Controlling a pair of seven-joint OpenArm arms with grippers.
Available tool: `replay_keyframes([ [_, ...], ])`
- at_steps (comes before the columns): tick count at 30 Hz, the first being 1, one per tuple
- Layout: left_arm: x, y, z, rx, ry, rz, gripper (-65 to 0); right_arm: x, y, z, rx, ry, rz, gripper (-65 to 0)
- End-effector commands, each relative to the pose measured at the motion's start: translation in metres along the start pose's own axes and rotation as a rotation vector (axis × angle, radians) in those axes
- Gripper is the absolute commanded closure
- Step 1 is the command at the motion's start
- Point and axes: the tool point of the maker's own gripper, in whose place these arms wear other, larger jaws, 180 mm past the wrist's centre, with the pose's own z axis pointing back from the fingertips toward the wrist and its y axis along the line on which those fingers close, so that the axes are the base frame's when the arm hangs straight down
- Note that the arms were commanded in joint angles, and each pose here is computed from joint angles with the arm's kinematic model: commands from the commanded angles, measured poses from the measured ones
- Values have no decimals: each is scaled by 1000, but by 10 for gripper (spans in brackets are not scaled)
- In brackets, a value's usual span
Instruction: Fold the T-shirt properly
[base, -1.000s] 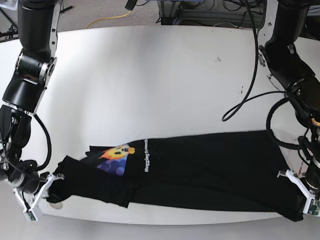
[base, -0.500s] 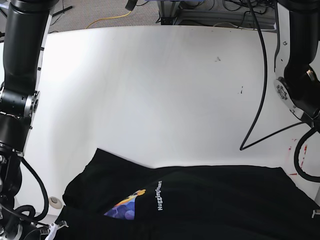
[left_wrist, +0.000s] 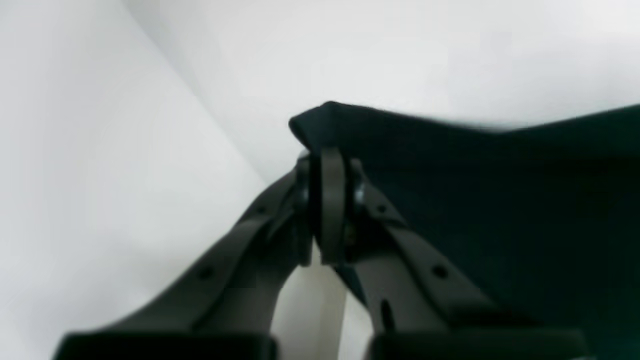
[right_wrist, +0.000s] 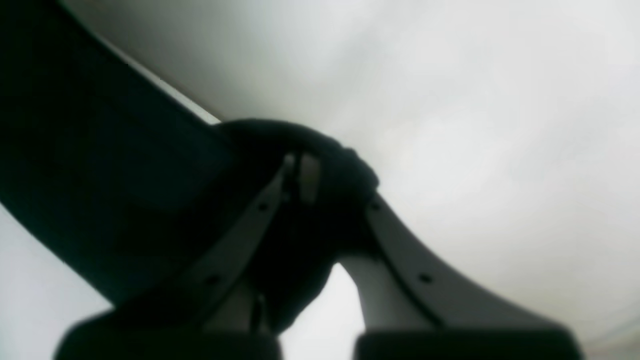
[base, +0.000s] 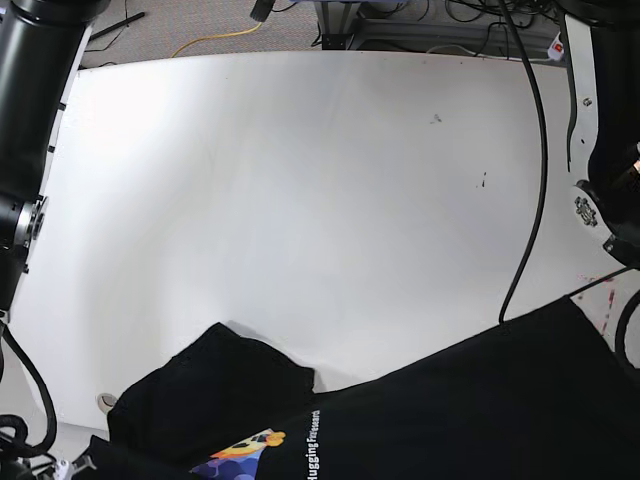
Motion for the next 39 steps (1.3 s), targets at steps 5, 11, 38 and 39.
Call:
replay_keyframes([
  [5,-14,-30,12,-30,-2,-21,0,-34,13,16,-12,-17,24,0],
  [11,-60,-68,25,-103,93,-59,0,-101,37,24,18,66,-28,0],
  [38,-294,-148,175,-334,704,-66,0,-317,206,102,249,429,-381,0],
  [39,-300,-147,181,-332,722,-62,0,-321,212,104,257,441,-390,0],
])
